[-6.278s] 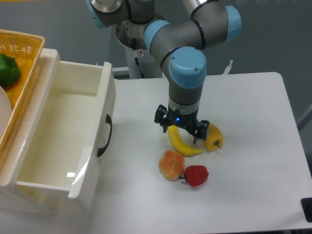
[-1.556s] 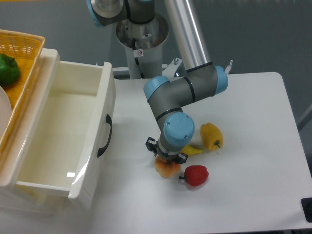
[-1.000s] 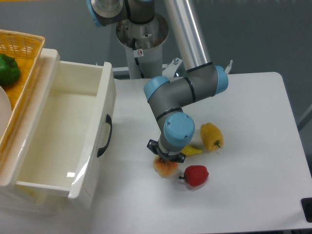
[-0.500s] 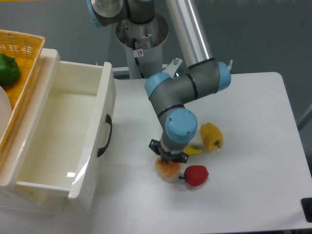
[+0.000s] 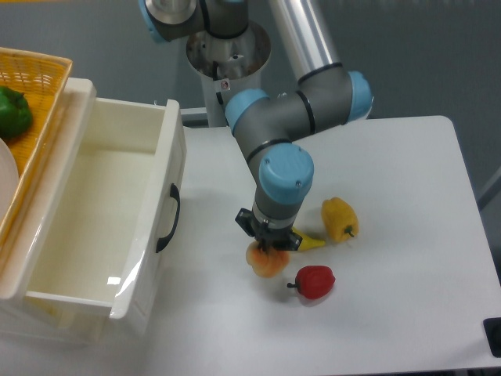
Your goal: Pick up the round bread
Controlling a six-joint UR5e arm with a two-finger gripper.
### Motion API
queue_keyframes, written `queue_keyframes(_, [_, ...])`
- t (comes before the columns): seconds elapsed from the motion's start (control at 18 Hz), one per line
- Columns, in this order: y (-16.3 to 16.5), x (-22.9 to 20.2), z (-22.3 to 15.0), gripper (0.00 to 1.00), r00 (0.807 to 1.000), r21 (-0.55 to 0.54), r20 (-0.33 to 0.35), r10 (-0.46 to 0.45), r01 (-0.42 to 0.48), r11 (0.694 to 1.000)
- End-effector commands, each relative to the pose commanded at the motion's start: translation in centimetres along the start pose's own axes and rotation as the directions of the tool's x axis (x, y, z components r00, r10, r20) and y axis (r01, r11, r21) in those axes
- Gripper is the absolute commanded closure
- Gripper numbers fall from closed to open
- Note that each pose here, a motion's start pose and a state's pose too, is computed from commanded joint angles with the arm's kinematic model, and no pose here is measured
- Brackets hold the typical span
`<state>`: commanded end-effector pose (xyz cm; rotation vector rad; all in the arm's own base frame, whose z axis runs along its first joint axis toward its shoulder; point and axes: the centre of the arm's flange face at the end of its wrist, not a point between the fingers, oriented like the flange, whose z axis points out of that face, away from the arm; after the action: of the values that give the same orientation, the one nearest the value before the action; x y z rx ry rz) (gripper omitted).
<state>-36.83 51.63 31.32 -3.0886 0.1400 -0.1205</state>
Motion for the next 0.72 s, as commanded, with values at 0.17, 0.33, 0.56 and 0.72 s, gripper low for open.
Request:
queue_keyframes(0.17, [0.3, 0.7, -1.9, 0.97, 0.999, 0.023, -0.002, 0.044, -0.044, 0.999])
queue_keyframes(0.33, [0.6, 1.6, -3.8, 0.97, 0.998, 0.042, 0.01, 0.069, -0.069, 0.997])
queue_keyframes(0.56, [1.5, 2.5, -5.6, 0.97, 0.994, 0.034, 0.006, 0.105, -0.105, 0.994])
queue_keyframes(0.72, [1.8, 2.5, -5.7, 0.97, 0.994, 0.027, 0.0, 0.113, -0.113, 0.993])
